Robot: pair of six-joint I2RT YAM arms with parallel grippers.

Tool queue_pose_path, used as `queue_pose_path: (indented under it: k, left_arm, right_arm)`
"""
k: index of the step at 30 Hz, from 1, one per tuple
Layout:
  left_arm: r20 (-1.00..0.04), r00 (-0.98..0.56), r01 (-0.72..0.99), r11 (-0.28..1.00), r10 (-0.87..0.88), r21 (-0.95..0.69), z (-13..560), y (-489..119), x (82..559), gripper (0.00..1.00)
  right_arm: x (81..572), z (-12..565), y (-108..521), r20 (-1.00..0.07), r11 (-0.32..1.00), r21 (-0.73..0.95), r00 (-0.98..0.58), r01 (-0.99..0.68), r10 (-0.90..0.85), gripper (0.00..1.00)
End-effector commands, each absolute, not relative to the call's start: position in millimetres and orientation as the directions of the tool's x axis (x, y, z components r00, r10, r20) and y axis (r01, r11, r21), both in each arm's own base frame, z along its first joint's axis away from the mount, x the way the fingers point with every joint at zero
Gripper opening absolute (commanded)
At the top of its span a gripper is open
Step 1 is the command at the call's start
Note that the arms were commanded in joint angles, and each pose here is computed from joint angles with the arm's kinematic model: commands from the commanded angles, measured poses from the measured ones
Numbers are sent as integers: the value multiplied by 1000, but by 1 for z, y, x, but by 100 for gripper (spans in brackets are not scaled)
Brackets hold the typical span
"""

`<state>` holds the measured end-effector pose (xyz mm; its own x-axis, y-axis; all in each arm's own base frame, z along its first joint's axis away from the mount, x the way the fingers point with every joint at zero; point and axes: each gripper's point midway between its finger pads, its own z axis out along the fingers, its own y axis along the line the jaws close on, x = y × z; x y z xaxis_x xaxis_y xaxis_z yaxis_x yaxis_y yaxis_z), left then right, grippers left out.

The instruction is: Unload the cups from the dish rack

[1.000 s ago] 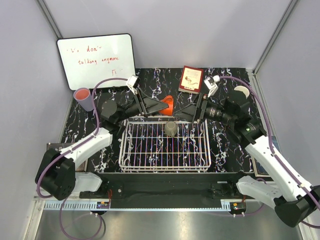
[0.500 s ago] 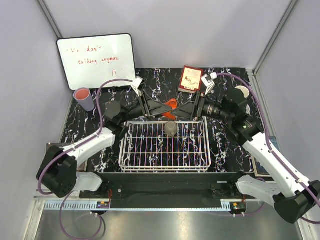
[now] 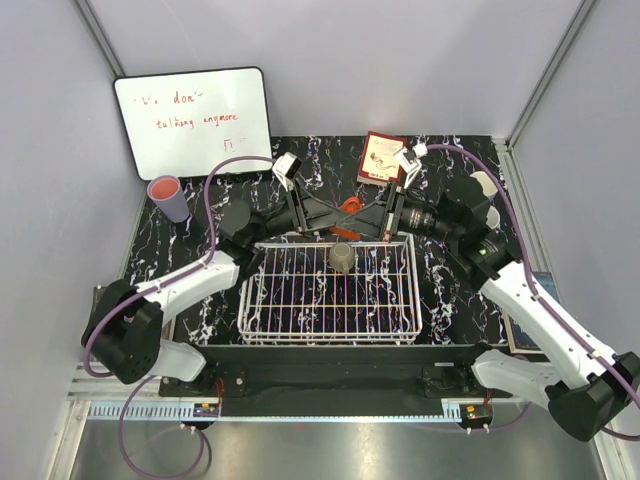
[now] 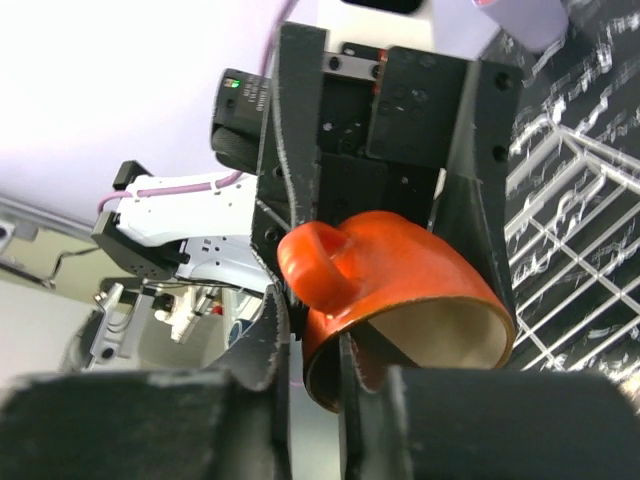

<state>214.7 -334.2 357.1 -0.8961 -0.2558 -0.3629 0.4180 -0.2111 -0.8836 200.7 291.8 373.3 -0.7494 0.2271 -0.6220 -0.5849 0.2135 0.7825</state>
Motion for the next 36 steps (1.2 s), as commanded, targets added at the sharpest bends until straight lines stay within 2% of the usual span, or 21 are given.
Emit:
queue_pose_path:
  k: [1,4,5,10,14,15,17,18,22,25,32,34,36]
  left_arm:
    - [-424,-862,490,-247,-277,-836,381,-340,215,0]
    - [-424,-861,486,-212,-280,-848,375,-341,223,7]
    - [-424,-860,487,-206,-285,-849,375,-340,225,13]
    - [-426,-839,500,-170,-339,-849,379,-324,251,17]
    - [-431,-823,507,-139,-369,-850,384,-314,268,27]
    - [-431,-818,509,-132,-382,-850,385,-310,273,39]
    - [-434,-814,514,-132,-386,-847,389,-307,276,53]
    - [-433,-812,514,-129,-392,-848,389,-305,279,66]
    - [-430,-809,511,-118,-400,-851,389,-300,284,81]
    - [-426,-809,505,-107,-406,-857,387,-296,288,88]
    - [-418,-797,489,-58,-435,-871,376,-283,298,91]
    - [-413,-799,474,-35,-436,-880,370,-281,301,91]
    - [-416,-805,436,54,-424,-898,351,-280,305,90]
  right_arm:
    - [184,379,294,-651,168,759,-732,-629,201,0]
    - [180,381,291,-661,168,750,-721,-639,209,0]
    - [179,380,289,-664,172,748,-717,-641,211,0]
    - [173,381,281,-681,202,733,-701,-650,212,0]
    - [171,377,277,-679,220,734,-701,-642,218,0]
    - [170,377,276,-677,220,735,-702,-641,220,0]
    - [169,376,276,-676,219,737,-704,-639,219,0]
    - [169,377,275,-677,220,736,-702,-640,224,0]
    - [168,375,275,-675,220,738,-703,-638,224,0]
    - [166,375,275,-677,217,736,-703,-641,219,0]
    - [170,371,272,-678,243,734,-695,-634,237,0]
    - [182,373,268,-701,306,712,-664,-631,262,0]
    - [209,351,263,-725,459,672,-643,-581,247,0]
